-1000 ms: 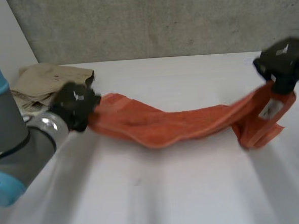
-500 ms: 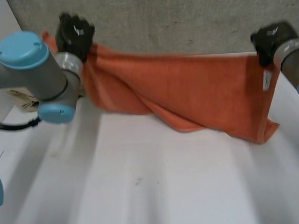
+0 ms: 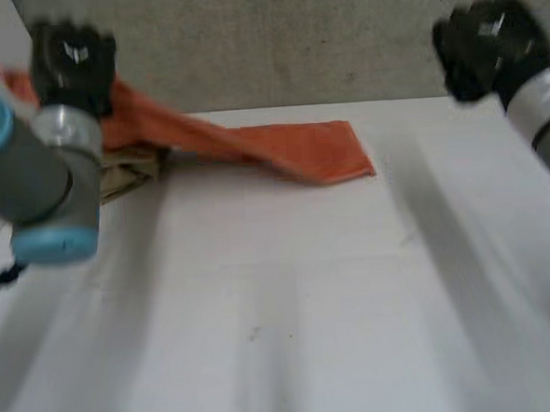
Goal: Fold the laundry.
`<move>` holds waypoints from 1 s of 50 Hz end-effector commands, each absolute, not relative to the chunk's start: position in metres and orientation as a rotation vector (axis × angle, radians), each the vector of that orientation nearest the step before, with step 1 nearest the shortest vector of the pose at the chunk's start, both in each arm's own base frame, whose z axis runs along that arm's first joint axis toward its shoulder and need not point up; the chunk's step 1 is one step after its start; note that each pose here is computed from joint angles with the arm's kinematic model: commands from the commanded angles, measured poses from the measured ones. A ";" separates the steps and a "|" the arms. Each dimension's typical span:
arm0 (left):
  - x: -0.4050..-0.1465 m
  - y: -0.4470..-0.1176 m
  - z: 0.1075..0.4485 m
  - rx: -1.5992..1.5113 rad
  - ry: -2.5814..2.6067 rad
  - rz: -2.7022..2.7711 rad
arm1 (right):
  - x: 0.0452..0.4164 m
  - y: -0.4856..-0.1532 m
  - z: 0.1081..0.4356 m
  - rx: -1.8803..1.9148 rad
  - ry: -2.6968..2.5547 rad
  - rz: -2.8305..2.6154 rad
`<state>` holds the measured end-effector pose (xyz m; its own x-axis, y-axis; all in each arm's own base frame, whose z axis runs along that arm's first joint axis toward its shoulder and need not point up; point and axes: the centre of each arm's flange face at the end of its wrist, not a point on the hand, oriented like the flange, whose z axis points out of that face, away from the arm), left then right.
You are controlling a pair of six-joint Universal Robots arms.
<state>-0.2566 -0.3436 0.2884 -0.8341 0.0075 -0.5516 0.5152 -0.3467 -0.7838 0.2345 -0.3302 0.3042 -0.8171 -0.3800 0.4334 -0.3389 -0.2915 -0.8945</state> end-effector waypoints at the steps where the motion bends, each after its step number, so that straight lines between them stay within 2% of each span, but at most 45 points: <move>1: -0.244 -0.302 0.254 0.789 1.665 -2.148 | 0.230 -0.307 0.248 -0.992 2.128 -1.965; 4: -0.243 -0.292 0.254 0.813 1.663 -2.154 | 0.229 -0.301 0.232 -0.984 2.200 -1.861; 11: -0.250 -0.268 0.287 0.824 1.568 -2.269 | 0.239 -0.294 0.220 -0.851 2.214 -1.769; 19: -0.259 -0.248 0.316 0.815 1.490 -2.368 | 0.282 -0.274 0.211 -0.632 2.079 -1.629; 27: -0.270 -0.218 0.331 0.866 1.462 -2.440 | 0.333 -0.265 0.196 -0.605 2.008 -1.591; 36: -0.272 -0.194 0.347 0.876 1.430 -2.500 | 0.357 -0.294 0.164 -0.526 2.073 -1.658; 45: -0.269 -0.173 0.364 0.860 1.381 -2.565 | 0.376 -0.322 0.117 -0.564 2.099 -1.668; 50: -0.265 -0.168 0.370 0.842 1.358 -2.581 | 0.373 -0.332 0.120 -0.653 2.097 -1.747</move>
